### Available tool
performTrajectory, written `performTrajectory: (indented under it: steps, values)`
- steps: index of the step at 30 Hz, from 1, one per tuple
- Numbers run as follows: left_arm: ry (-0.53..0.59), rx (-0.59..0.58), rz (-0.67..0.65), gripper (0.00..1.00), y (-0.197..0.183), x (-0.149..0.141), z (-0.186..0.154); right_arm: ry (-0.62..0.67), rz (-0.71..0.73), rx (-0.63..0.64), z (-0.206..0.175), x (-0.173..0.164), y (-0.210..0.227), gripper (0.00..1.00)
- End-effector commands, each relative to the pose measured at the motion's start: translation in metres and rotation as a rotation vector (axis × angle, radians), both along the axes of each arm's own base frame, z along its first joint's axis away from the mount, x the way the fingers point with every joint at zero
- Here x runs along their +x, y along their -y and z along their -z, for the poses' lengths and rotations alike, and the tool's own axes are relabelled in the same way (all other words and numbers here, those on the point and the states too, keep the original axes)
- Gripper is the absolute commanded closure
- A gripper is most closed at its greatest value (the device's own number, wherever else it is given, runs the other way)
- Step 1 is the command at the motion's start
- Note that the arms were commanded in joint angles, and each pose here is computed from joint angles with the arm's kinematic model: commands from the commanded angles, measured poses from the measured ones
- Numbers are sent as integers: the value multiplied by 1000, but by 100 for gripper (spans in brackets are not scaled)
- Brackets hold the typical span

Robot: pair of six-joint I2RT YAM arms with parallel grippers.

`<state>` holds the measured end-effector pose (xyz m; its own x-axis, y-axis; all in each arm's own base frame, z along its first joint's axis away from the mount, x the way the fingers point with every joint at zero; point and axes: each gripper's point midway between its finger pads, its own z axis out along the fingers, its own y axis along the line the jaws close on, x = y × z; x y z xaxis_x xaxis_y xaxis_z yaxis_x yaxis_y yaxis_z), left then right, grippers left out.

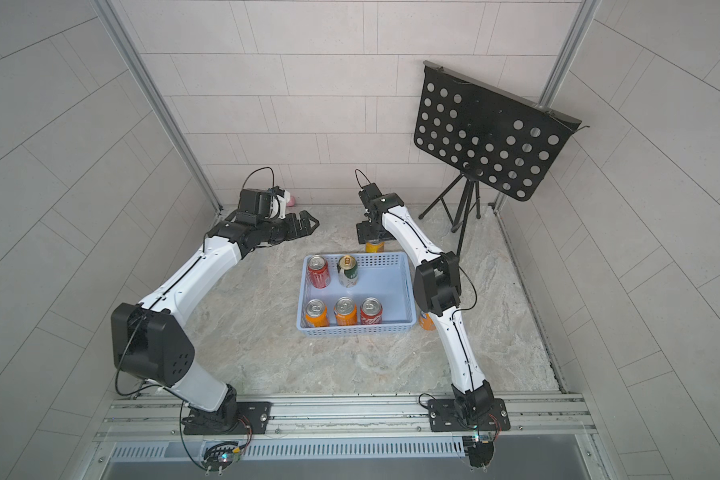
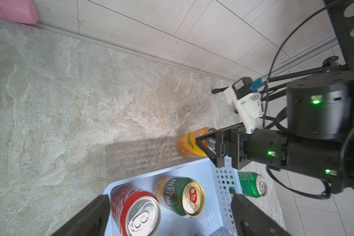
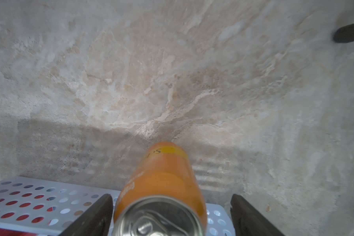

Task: Take out the drinks from the basket
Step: Place the drink at the center of the board.

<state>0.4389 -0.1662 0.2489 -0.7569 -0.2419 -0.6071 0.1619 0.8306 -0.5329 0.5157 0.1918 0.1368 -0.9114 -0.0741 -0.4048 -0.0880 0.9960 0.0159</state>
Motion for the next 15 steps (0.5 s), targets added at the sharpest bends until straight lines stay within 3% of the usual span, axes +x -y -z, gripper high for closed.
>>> performTrajectory:
  steps: [1, 8, 15]
  values:
    - [6, 10, 5, 0, -3, -4, 0, 125, 40, -12, -69, -9, 21, 7]
    - [19, -11, 46, 0, 3, -14, -3, 187, 15, 36, -116, -42, 29, 7]
    - [10, 59, 21, 0, -13, -41, 7, 177, -64, 167, -117, -94, 19, 10]
